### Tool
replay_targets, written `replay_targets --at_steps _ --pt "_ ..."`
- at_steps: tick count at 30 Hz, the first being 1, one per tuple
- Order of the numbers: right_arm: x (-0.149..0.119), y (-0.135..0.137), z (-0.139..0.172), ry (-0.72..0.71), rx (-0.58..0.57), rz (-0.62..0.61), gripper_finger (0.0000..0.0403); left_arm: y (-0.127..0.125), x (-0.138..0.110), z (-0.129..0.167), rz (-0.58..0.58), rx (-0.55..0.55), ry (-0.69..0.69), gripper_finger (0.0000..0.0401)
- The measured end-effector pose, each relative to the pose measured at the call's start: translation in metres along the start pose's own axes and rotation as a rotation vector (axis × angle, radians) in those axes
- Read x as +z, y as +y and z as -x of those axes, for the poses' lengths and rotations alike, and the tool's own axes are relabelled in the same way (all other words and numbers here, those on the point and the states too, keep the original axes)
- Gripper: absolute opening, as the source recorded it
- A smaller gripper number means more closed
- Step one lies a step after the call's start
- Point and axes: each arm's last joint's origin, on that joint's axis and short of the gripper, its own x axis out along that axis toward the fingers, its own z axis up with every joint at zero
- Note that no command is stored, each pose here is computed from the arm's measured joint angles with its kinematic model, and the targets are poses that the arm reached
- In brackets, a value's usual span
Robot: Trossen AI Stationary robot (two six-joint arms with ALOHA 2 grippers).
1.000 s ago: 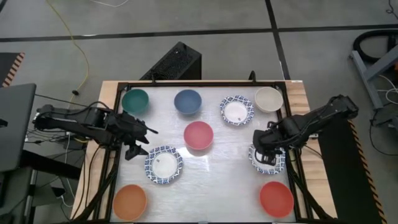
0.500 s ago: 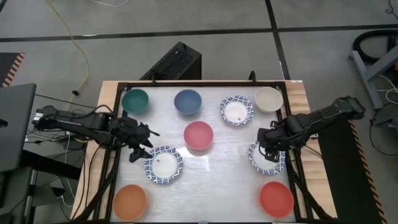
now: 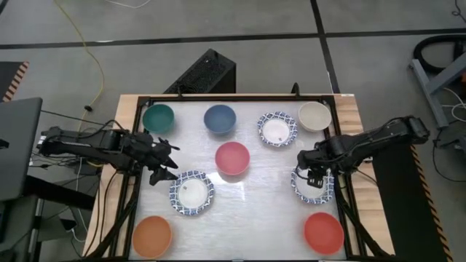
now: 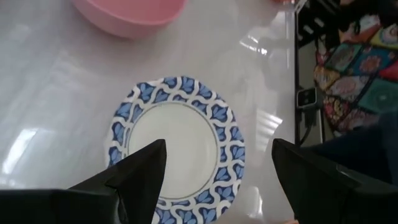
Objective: Nest bowls inside each other
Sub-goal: Stack the bottom right patterned white paper bowl on top of the bottom left patterned white paper bowl
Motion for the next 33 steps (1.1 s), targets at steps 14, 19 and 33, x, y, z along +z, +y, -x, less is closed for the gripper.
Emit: replay_targets --at_steps 14,19,33 --pt "0.010 -0.017 -0.009 -0.021 -0.043 -0.078 0.0240 0.003 -0.004 0.008 -0.037 0.057 -0.031 0.0281" --pt "0.018 -0.019 -0.020 0.044 -0.071 -0.093 0.0240 0.003 -0.004 0.008 -0.036 0.062 -0.031 0.0281" --pt "0.035 -0.013 -0.047 0.242 -0.108 -0.095 0.0085 0.004 -0.004 0.008 -0.055 0.080 -0.038 0.0281"
